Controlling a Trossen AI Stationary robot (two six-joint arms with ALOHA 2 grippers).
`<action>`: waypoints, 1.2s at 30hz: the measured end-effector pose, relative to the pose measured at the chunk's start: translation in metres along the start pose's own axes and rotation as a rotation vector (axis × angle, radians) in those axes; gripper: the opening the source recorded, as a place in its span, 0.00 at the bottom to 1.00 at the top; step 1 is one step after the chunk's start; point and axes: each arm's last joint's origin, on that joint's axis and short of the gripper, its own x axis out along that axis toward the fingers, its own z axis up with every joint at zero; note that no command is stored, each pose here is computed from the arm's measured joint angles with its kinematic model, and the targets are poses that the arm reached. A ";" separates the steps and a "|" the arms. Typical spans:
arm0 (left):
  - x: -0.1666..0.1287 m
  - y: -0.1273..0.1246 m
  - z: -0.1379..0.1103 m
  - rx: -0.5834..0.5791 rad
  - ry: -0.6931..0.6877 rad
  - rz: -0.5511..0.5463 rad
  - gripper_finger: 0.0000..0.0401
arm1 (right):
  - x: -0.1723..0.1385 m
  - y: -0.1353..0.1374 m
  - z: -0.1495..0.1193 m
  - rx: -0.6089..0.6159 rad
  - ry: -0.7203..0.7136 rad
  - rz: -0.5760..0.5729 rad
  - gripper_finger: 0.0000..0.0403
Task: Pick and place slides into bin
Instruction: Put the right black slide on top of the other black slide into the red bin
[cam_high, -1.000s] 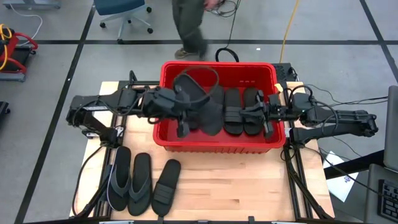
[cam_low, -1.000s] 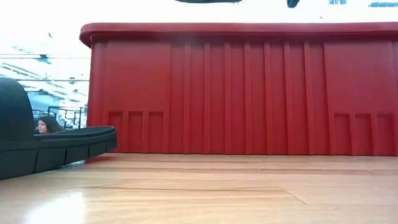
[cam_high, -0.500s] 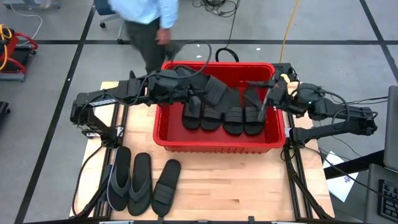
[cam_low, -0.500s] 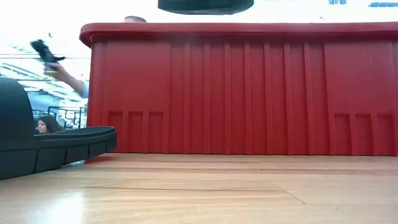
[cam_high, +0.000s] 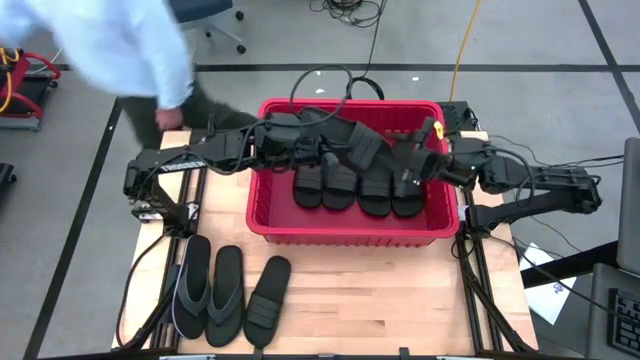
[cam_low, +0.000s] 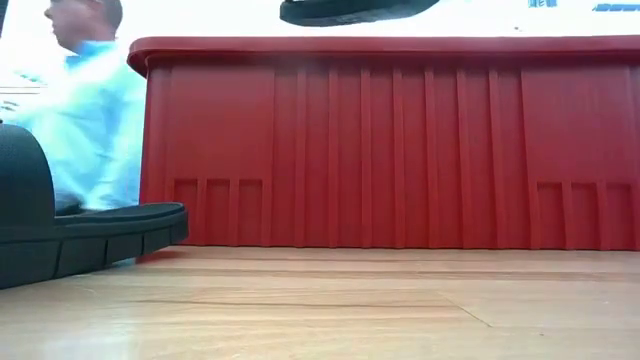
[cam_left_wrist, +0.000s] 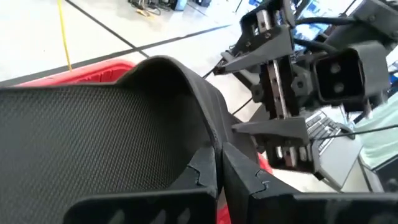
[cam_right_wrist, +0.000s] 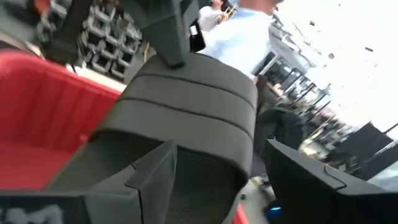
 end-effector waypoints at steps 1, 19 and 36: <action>0.001 0.000 0.000 0.000 0.001 0.001 0.00 | 0.000 0.001 0.000 -0.038 0.008 -0.004 0.57; 0.001 0.004 0.003 -0.005 0.026 -0.051 0.00 | 0.005 0.006 0.000 -0.395 0.061 -0.033 0.56; -0.008 0.004 0.008 -0.041 0.056 -0.117 0.00 | 0.002 0.007 0.004 -0.674 0.086 -0.082 0.56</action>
